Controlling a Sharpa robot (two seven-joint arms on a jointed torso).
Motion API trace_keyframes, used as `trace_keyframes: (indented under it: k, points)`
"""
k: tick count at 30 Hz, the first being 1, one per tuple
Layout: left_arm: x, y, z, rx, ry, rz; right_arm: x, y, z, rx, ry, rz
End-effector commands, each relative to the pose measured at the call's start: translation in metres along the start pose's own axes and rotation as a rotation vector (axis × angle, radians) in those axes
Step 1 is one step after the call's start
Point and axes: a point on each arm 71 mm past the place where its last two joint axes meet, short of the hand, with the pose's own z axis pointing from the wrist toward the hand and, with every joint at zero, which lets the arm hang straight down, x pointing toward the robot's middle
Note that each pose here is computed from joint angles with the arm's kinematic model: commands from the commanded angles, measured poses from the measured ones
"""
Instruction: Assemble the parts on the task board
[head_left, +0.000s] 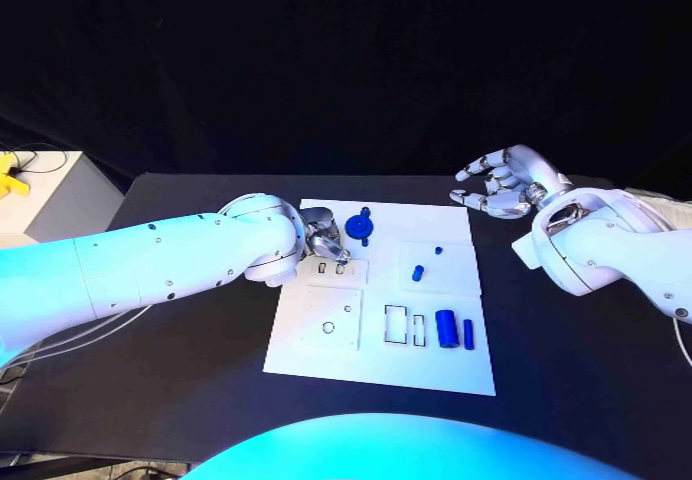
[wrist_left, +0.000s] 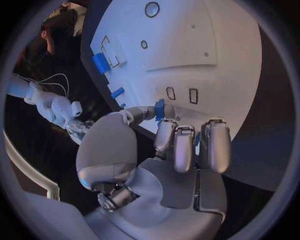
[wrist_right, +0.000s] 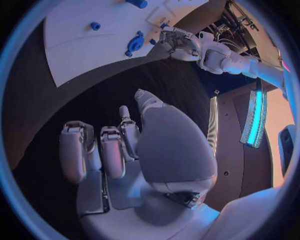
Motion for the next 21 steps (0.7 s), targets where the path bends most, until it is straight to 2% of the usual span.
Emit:
trace_keyframes:
  k: [1, 21]
  points:
    - [0.0025, -0.001, 0.0017, 0.003, 0.027, 0.024, 0.0012, 0.0012, -0.0004, -0.012, 0.011, -0.005]
    - [0.0053, 0.0004, 0.0028, -0.008, 0.064, 0.076, 0.0012, 0.0014, -0.0012, -0.011, 0.013, -0.004]
